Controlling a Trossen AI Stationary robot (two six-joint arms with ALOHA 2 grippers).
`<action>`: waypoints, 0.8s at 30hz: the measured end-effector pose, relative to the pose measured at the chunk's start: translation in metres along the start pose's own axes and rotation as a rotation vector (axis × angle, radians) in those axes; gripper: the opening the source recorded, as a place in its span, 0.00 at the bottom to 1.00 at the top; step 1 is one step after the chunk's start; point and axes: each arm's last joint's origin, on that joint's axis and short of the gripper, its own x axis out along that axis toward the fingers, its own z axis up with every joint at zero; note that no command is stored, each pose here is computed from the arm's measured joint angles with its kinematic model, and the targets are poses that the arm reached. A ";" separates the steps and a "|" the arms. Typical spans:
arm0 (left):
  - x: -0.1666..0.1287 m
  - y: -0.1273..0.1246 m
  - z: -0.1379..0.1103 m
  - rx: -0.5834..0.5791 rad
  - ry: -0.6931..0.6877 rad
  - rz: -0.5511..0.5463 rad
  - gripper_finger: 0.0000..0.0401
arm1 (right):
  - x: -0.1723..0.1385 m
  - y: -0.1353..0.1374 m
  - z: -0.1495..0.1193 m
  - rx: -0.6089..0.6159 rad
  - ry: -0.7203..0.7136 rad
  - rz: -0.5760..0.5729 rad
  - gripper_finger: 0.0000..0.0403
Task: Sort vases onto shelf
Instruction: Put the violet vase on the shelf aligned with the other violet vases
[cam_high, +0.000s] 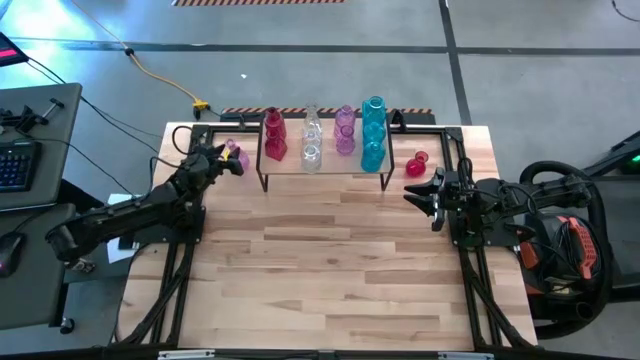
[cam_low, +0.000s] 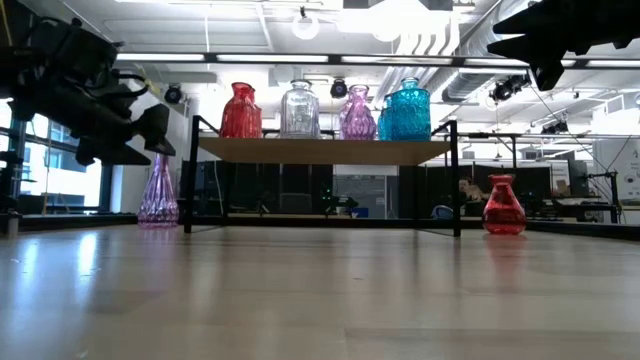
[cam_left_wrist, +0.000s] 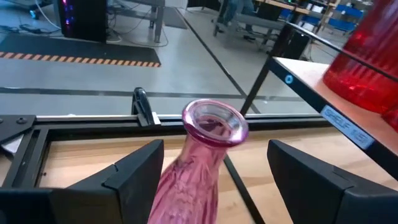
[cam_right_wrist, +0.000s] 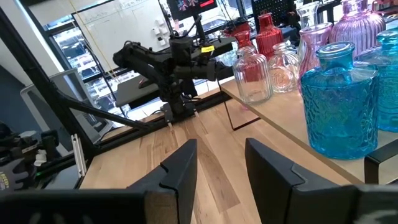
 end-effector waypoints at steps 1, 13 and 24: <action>0.002 0.000 0.000 -0.002 -0.003 0.005 0.69 | 0.000 0.000 0.000 0.000 0.000 0.000 0.30; 0.012 -0.002 0.000 0.003 -0.012 0.009 0.66 | 0.000 0.000 0.000 0.000 0.000 0.000 0.30; 0.013 -0.003 0.001 -0.002 -0.024 0.006 0.42 | 0.000 0.000 0.000 0.000 0.000 0.000 0.30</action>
